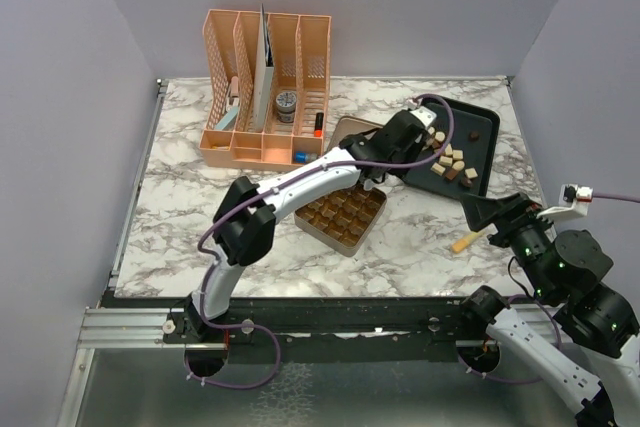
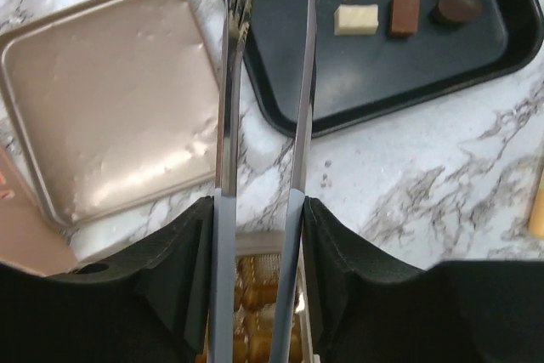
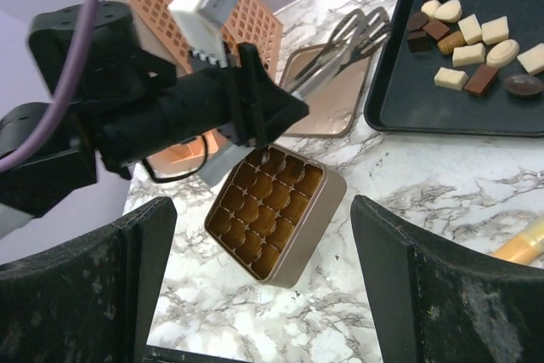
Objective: Pack the chocolate
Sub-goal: Pick up the fake chocolate from the plate.
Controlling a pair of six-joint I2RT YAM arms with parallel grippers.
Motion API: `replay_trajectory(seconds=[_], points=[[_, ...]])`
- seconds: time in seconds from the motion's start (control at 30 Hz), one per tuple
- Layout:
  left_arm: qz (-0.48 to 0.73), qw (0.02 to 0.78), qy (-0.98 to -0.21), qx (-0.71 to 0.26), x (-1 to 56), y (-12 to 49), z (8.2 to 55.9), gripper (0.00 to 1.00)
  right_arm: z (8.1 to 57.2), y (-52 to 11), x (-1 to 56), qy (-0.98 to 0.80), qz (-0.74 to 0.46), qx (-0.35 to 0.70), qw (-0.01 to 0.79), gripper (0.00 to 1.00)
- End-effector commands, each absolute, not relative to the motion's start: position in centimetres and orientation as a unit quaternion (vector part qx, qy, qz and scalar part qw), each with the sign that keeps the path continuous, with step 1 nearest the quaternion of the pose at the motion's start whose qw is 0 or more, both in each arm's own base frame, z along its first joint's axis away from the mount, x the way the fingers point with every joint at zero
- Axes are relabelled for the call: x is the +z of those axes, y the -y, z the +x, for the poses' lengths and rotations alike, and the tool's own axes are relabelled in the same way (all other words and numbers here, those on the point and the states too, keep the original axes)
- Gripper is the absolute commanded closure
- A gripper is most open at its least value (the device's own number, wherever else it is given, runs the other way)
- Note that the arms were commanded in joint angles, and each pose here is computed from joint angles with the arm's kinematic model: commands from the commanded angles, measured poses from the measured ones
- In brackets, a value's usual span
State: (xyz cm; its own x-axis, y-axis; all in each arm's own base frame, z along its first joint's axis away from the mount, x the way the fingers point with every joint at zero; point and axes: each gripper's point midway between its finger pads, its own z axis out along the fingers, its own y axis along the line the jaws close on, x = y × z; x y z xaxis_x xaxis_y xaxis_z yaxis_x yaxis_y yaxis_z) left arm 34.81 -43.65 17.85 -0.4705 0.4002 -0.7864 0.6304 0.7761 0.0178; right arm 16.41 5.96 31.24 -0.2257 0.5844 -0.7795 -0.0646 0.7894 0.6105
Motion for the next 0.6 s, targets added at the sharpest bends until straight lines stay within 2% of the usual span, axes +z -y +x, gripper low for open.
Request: replay_trajectory(seconds=[0.0, 0.2, 0.57], points=[[0.305, 0.438, -0.833, -0.143, 17.7, 46.8, 36.4, 0.53, 16.0, -4.9, 32.1, -0.723, 0.188, 0.267, 0.608, 0.12], [0.304, 0.443, -0.832, -0.134, 15.9, 48.7, 37.7, 0.53, 15.8, -4.8, 32.2, -0.722, 0.189, 0.269, 0.609, 0.12], [0.305, 0.447, -0.837, -0.080, 12.3, 48.7, 39.6, 0.52, 15.8, -5.0, 32.4, -0.719, 0.187, 0.275, 0.610, 0.11]])
